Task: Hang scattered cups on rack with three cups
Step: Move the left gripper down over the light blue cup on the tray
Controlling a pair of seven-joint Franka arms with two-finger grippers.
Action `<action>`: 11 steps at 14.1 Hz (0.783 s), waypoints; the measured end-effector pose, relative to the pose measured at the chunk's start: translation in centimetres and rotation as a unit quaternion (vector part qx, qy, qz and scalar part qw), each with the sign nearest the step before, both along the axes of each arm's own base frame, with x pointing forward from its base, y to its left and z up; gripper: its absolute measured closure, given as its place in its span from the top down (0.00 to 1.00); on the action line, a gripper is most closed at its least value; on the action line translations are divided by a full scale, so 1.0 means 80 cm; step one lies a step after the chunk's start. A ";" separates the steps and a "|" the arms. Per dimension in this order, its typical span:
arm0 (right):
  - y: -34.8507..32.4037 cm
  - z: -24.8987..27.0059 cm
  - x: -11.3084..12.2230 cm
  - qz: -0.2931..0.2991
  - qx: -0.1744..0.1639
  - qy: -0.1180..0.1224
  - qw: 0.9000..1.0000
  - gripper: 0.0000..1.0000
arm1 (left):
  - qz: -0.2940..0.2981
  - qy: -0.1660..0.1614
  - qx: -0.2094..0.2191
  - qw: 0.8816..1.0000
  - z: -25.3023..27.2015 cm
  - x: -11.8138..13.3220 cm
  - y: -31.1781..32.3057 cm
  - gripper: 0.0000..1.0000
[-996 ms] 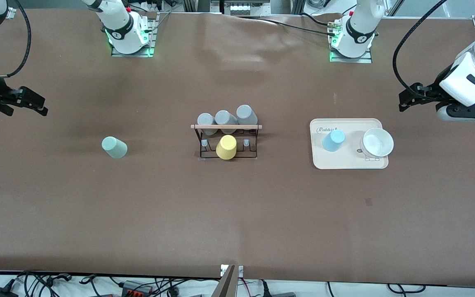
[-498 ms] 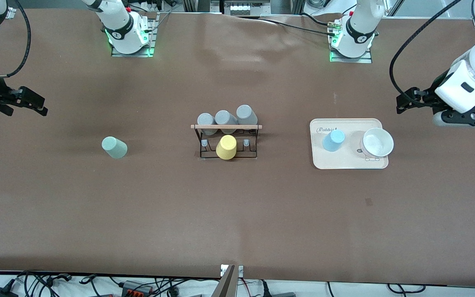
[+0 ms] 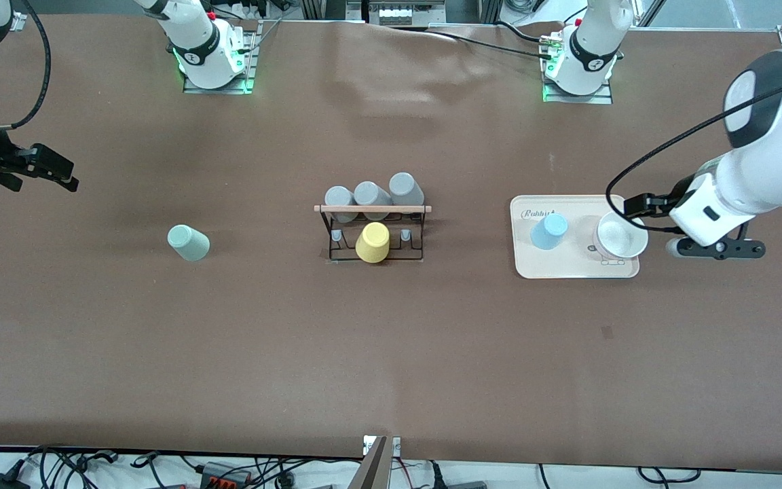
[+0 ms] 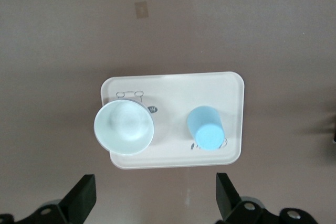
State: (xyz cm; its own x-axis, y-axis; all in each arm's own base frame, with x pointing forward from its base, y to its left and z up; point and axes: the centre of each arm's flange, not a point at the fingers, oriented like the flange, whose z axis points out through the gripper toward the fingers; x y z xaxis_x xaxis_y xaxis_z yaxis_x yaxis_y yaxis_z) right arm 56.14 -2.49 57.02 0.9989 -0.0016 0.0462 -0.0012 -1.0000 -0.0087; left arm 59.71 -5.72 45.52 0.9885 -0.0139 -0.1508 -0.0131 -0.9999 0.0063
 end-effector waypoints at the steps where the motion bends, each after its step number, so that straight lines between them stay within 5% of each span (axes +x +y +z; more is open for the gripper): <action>1: 0.000 0.000 0.000 0.000 0.000 0.000 1.000 1.00 | -0.001 -0.006 -0.001 1.000 -0.026 -0.008 -0.015 1.00; 5: 0.000 -0.007 0.003 0.000 0.000 0.004 1.000 1.00 | -0.003 -0.032 0.016 0.999 -0.131 -0.048 -0.062 1.00; 11: 0.000 -0.018 0.009 0.000 -0.001 0.008 1.000 1.00 | 0.001 -0.046 0.023 0.999 -0.194 -0.099 -0.115 1.00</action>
